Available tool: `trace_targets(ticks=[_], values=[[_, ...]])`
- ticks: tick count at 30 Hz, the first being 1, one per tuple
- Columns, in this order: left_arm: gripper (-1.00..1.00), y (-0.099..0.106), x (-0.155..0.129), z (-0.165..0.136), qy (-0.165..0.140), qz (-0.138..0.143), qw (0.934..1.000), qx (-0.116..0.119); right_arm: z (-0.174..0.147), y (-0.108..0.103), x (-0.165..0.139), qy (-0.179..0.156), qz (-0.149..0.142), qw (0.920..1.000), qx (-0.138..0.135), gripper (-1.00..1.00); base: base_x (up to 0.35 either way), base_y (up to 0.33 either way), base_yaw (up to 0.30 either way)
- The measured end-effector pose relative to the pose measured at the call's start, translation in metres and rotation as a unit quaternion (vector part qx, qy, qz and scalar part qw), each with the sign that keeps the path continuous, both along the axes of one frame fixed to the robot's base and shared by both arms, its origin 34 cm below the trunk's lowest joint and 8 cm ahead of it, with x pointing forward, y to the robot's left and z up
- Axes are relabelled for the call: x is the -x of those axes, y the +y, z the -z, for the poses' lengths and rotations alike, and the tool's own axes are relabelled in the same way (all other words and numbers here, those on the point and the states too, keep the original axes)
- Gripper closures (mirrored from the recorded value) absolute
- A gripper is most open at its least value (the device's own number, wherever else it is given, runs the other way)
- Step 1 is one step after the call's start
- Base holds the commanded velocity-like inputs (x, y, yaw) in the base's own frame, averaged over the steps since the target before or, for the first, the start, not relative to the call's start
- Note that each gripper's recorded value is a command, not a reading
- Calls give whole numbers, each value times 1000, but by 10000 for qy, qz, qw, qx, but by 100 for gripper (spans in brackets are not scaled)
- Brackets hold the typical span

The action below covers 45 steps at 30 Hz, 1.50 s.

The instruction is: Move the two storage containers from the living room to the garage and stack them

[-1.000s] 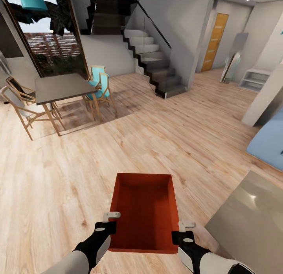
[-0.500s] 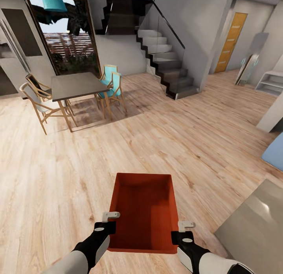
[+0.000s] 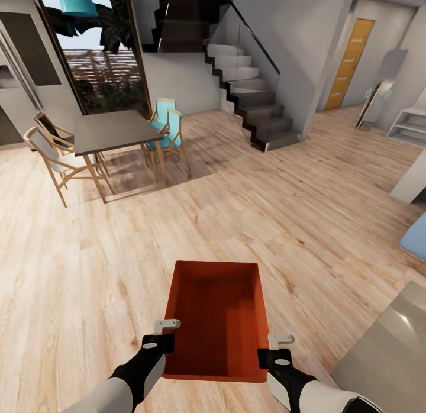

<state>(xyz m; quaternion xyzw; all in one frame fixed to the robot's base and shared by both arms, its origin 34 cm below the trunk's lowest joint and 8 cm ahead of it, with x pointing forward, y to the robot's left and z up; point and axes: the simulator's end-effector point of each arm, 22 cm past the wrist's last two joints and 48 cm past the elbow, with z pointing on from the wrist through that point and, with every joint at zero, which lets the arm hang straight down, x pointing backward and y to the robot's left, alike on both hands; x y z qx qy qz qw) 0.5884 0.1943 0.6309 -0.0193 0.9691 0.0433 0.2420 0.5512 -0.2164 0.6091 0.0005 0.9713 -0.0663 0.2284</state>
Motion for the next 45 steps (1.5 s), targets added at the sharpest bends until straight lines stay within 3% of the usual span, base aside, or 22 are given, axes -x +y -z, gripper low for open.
trace_targets(ticks=[11,45], values=[[100,-2,1,0,6,-7,10000,-9,0,-2,0,5,-6,10000,-6,100,29,12,0],[100,-2,1,0,13,-10,10000,-10,0,-2,1,14,-8,10000,-7,100,299,163,0]])
